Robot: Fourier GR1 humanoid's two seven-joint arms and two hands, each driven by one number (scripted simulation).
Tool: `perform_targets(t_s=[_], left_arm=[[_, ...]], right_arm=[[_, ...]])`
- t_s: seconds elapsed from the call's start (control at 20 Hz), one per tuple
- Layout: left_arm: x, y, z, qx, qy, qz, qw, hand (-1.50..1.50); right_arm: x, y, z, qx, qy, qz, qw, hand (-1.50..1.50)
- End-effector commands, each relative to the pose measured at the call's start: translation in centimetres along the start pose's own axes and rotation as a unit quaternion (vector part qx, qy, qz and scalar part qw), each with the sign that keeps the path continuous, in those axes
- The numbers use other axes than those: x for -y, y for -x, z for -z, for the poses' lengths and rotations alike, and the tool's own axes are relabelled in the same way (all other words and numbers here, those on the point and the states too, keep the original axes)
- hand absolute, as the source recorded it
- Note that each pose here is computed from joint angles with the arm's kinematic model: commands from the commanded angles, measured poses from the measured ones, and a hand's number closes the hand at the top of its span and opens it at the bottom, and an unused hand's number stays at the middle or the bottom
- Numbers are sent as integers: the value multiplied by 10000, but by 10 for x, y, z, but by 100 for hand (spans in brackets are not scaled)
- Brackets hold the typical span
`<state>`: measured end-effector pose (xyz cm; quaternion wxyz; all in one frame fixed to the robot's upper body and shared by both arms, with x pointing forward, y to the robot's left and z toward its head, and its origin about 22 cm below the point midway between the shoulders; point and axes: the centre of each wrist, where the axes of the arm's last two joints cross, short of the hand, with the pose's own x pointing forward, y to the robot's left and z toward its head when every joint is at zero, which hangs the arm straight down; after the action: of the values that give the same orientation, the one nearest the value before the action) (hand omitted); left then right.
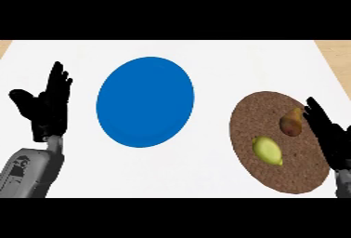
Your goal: Pick the lemon from the placemat and place it in the plate
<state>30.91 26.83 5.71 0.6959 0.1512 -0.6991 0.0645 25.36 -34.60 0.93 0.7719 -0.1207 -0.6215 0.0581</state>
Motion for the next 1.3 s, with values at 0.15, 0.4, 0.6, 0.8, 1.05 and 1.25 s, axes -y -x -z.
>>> perform_targets(t_s=[0.15,0.4,0.6,0.8,1.05,1.25], left_arm=[[-3,11,-3,132,571,649,9962,0],[3,21,-9,-115,871,753,9933,0],[5,22,-11,210,1344,774,9877,0],[2,20,-14,146,1454,810,9859,0],[5,23,-14,128,1439,733,9868,0],[6,28,-12,165,1432,704,9870,0]], right_arm=[[-67,-60,-8,2610,-1564,2214,9265,-150],[-24,-142,-16,5142,-1103,-893,8459,150],[-112,-34,-59,4672,-1602,1600,8547,-150],[-87,38,-74,5151,-1222,683,8456,-150],[-27,49,-81,5604,-119,312,8275,-150],[16,45,-114,5475,-132,-158,8366,-150]])
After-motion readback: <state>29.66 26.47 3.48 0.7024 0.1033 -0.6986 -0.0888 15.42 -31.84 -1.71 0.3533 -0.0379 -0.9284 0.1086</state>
